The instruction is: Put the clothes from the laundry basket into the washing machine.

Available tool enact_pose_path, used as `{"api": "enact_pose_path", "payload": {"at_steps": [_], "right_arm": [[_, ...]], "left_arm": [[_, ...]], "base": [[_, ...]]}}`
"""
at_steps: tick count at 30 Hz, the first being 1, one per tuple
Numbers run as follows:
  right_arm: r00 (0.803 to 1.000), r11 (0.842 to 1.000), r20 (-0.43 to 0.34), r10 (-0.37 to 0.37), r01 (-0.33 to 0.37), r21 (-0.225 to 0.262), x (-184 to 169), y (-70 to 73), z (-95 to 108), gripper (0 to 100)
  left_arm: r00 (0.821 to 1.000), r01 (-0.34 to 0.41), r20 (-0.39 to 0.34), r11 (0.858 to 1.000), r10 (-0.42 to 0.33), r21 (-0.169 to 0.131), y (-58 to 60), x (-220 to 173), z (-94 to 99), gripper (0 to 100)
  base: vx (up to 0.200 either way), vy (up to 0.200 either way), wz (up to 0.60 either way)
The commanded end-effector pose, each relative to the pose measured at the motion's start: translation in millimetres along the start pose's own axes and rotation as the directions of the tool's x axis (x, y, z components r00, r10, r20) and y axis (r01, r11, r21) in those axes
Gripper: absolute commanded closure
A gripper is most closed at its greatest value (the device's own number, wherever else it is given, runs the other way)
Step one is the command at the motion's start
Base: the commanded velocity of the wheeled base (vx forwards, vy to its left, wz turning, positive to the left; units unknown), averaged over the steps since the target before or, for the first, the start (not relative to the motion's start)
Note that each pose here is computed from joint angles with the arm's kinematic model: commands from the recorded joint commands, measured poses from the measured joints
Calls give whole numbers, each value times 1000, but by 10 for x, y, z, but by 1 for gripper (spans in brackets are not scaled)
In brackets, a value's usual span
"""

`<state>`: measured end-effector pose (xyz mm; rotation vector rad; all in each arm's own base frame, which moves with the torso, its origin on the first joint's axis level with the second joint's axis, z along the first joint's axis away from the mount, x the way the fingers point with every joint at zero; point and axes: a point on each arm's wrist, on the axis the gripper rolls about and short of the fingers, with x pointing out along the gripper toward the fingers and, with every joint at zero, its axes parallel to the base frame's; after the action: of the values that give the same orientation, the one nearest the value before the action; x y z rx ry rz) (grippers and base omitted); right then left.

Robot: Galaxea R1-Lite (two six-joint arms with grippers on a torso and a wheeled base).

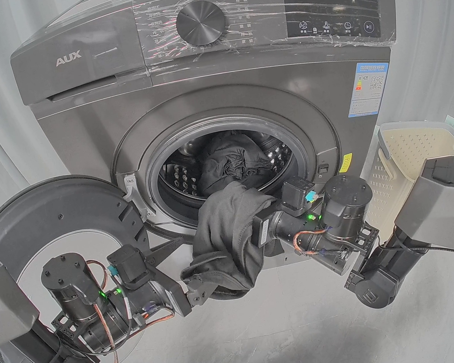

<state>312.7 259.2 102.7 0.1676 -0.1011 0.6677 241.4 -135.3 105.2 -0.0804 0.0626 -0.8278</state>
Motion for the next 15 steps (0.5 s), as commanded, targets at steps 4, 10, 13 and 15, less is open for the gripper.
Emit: {"api": "enact_pose_path", "payload": {"at_steps": [4, 10, 13, 15], "right_arm": [[999, 1000, 45, -1, 1, 1, -23, -6, 183, 100], [998, 1000, 68, -12, 12, 0, -47, -49, 292, 100], [997, 1000, 78, -24, 24, -2, -46, -98, 341, 100], [995, 1000, 97, -24, 25, -2, -57, -100, 426, 100]], "left_arm": [[984, 18, -178, 1000, -22, -25, -83, -130, -387, 0], [971, 48, -235, 999, -48, -3, -87, -211, -495, 0], [962, 64, -264, 998, -65, -11, -103, -287, -538, 0], [952, 92, -294, 996, -90, -7, -110, -376, -580, 0]], "base": [[0, 0, 0], [0, 0, 0], [0, 0, 0], [0, 0, 0]]}}
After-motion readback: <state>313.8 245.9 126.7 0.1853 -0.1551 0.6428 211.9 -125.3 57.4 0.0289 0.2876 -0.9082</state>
